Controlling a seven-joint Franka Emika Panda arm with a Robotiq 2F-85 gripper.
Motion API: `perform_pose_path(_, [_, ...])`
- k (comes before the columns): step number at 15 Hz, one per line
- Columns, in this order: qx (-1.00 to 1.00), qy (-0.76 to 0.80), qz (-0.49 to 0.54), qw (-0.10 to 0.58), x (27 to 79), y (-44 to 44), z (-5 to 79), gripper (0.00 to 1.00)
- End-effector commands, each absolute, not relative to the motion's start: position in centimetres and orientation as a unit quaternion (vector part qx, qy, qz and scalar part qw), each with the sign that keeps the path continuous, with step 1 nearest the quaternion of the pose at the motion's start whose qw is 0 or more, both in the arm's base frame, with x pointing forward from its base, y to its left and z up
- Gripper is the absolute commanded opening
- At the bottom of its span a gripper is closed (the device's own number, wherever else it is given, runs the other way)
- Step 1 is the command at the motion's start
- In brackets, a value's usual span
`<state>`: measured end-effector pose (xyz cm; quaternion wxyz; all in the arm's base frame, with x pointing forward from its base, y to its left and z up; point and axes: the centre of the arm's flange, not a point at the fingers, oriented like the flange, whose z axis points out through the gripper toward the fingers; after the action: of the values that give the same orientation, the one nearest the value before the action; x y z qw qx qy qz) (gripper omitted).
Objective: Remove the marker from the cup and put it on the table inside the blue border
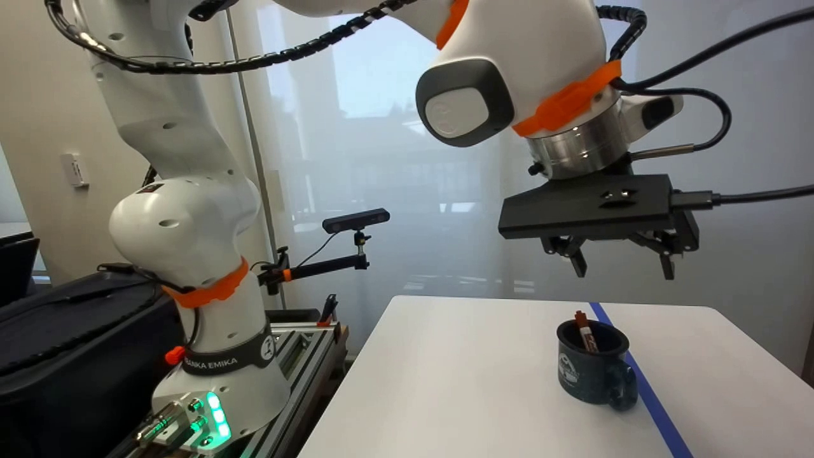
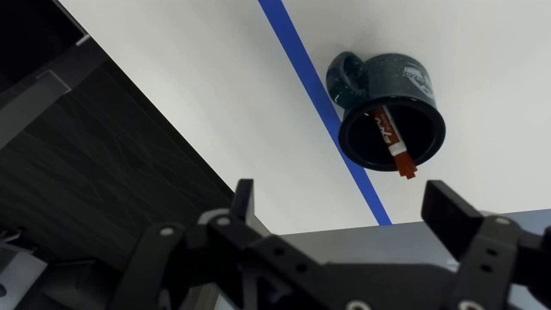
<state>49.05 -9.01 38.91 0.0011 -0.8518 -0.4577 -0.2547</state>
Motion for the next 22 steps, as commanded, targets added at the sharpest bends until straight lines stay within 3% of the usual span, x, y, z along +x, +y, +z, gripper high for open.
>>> perform_pose_path(1, [-0.833, -0.477, -0.282, 0.012, 50.7, -9.2, 36.9, 1.0])
perform_pose_path(22, [-0.757, -0.567, -0.304, 0.111, 54.8, -5.9, 30.0, 1.0])
